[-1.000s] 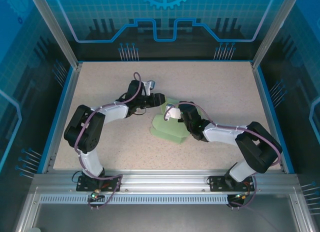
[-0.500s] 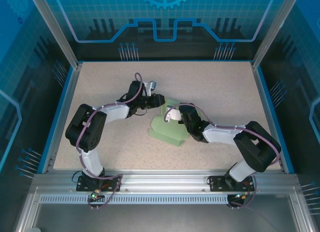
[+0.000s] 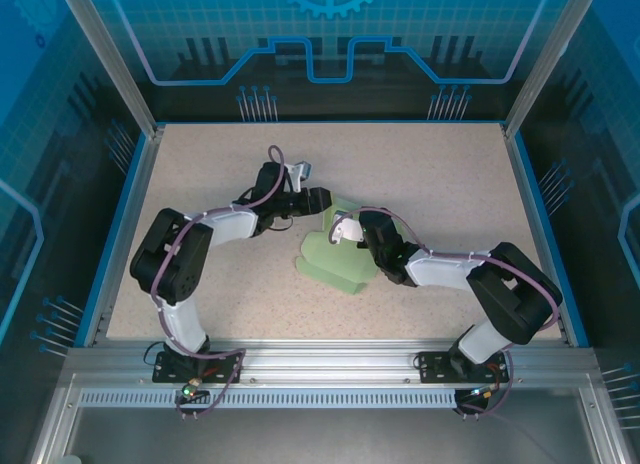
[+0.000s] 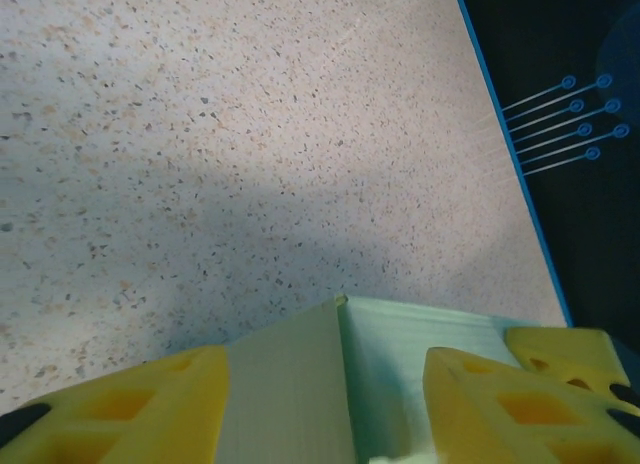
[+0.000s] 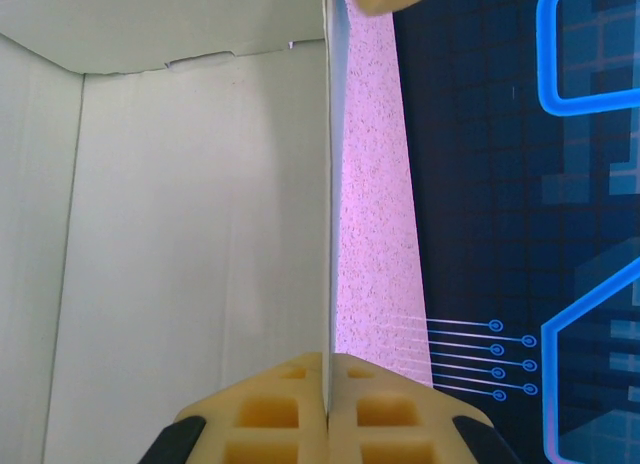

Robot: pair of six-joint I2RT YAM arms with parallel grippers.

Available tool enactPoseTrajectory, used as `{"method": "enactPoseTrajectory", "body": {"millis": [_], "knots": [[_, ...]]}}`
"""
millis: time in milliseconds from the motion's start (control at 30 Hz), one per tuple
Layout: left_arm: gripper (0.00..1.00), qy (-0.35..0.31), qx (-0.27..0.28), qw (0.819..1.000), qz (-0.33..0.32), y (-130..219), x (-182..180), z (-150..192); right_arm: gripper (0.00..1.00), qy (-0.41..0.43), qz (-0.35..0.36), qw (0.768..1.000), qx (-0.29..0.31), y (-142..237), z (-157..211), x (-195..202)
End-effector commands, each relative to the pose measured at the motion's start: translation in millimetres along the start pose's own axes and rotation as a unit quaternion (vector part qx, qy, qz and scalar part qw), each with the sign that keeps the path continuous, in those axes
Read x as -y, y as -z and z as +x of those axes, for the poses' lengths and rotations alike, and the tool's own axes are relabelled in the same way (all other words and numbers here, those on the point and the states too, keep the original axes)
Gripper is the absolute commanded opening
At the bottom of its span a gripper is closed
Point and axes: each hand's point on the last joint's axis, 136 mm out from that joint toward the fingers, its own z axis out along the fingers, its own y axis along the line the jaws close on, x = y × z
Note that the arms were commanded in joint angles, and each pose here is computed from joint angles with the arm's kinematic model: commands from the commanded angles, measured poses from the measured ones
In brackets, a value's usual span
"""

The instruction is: Fold the paper box

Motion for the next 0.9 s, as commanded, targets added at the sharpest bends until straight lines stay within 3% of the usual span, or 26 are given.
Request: {"method": "enactPoseTrajectory", "body": {"millis": [0, 167, 467, 867], "knots": [[0.61, -0.042, 0.053, 0.998, 0.004, 24, 13, -19, 0.0, -0.004, -0.008, 1.0, -0.003, 2, 0, -6], [0.64, -0.095, 0.086, 0.992, 0.011, 35, 6, -4, 0.0, -0.006, -0.011, 1.0, -0.002, 2, -2, -3], [0.64, -0.201, 0.065, 0.977, -0.01, 6, -14, 33, 0.0, -0.012, -0.011, 1.0, 0.002, 4, -3, 1], [0.57, -0.237, 0.058, 0.969, -0.036, -24, -20, 33, 0.0, -0.014, -0.019, 1.0, -0.001, 2, -2, -1]]}}
